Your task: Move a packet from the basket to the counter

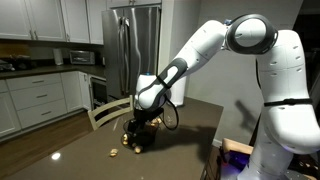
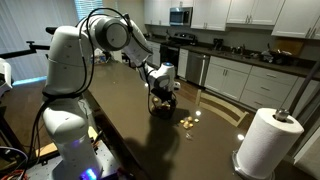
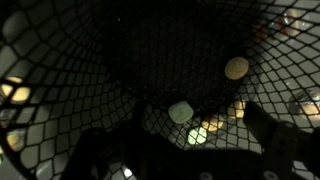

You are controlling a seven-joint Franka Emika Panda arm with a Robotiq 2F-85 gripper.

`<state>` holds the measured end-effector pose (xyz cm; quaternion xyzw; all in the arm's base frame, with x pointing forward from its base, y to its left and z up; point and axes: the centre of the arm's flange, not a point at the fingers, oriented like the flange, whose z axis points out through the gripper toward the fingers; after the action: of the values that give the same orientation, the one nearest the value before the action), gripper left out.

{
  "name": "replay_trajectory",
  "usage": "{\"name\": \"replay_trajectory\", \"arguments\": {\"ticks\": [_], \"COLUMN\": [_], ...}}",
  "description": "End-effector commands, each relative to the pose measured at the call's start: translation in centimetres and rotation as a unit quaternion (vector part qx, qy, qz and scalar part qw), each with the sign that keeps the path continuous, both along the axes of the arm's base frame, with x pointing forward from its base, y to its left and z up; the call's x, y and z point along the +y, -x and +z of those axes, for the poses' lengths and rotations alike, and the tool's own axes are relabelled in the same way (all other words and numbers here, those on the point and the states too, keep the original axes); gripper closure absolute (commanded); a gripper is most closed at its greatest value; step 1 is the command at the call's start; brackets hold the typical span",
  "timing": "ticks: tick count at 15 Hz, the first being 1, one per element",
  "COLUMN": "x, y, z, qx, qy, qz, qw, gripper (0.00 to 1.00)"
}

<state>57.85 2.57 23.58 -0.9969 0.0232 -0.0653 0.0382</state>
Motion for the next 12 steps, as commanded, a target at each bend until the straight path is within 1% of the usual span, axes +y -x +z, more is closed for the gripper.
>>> {"name": "replay_trajectory", "arguments": {"ticks": [1,4,8,9,10,11,12], "x": [-0.8,-1.2,-1.2,-1.3,-1.3,-1.4,-1.5], "y": [-0.4,-0.6,-0.9,-0.9,-1.0,-1.1,-1.1], "z": [-0.4,-1.2,-2.2,-2.6,-2.9,-3.4,-3.7], "qx": [-0.002,-0.009,-0.032,-0.038,-0.044,-0.049,-0.053], "qy": [0.001,0.004,0.008,0.01,0.011,0.012,0.013], "qz": [-0.011,-0.016,-0.011,-0.011,-0.012,-0.012,-0.013], "qw": [0.9999,0.9998,0.9994,0.9991,0.9989,0.9987,0.9984], "gripper": [0.0,0.0,0.0,0.02,0.09,0.24,0.33]}}
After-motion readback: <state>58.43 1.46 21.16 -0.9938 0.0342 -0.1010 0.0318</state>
